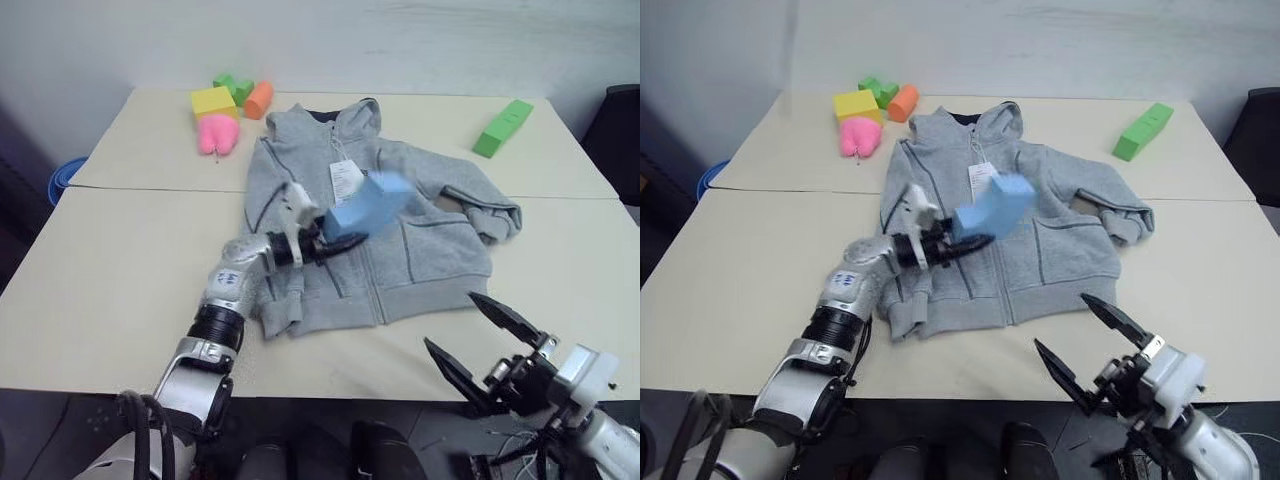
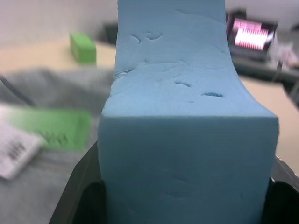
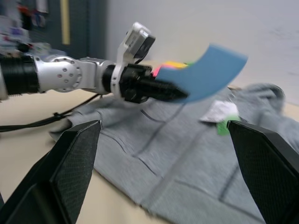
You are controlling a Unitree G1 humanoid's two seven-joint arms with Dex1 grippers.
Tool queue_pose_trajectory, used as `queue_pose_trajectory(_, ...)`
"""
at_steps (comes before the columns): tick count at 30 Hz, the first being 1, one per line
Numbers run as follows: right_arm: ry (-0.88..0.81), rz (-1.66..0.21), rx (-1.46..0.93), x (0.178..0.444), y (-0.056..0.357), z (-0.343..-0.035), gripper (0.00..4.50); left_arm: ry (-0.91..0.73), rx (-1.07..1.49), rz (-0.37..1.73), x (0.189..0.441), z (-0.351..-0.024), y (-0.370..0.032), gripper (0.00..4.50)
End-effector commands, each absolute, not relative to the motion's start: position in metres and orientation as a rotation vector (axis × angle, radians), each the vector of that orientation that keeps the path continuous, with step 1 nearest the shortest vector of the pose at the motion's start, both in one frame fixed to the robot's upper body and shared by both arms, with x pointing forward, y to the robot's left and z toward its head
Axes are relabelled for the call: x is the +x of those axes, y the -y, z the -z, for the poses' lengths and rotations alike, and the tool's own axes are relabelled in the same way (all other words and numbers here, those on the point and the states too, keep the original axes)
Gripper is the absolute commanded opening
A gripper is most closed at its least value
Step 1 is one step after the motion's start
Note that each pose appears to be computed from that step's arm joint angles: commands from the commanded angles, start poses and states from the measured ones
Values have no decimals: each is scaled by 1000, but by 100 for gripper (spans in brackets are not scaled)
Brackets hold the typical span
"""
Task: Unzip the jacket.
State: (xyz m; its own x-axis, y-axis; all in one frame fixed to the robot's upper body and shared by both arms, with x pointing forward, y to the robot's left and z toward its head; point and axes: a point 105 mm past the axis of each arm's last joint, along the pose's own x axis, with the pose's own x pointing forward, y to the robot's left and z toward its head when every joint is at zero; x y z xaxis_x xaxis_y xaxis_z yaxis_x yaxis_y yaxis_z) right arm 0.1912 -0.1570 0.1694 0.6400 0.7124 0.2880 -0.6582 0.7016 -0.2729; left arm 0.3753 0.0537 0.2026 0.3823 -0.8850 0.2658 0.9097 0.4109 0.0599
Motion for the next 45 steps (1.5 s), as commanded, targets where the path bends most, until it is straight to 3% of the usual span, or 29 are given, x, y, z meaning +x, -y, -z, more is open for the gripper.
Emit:
queue_pose_trajectory(1,335,-982,-225,190,137,-158,450,477,-126,903,375,-238,-116,251)
queue_pose_trajectory(4,365,-1054,-226,198,128,-157,450,433,-46,548,369,-237,-191,251)
queue_pose_trajectory(10,413,-1098,-159,210,118,-162,450,181,135,-30,313,-188,-321,251)
queue_pose_trajectory(17,431,-1054,-132,216,118,-167,450,-32,70,-310,278,-141,-378,251)
queue_pose_trajectory(18,436,-1043,-130,217,118,-168,450,-35,46,-320,277,-137,-380,323)
queue_pose_trajectory(22,439,-1028,-134,221,118,-171,450,-31,-12,-296,281,-134,-376,443)
queue_pose_trajectory(26,413,-1009,-140,225,121,-171,450,59,-187,-385,283,-151,-387,447)
queue_pose_trajectory(27,398,-996,-134,223,125,-170,450,151,-244,-420,283,-169,-391,447)
queue_pose_trajectory(31,342,-988,-122,216,136,-165,450,394,-223,-350,285,-228,-381,447)
queue_pose_trajectory(34,320,-972,-103,216,140,-161,450,372,-111,-246,295,-237,-363,447)
queue_pose_trajectory(37,281,-957,-89,217,142,-156,450,355,123,56,314,-249,-310,447)
queue_pose_trajectory(42,220,-915,-138,224,136,-155,450,193,468,624,336,-218,-229,447)
queue_pose_trajectory(45,170,-933,-172,227,124,-154,450,60,650,903,335,-191,-211,447)
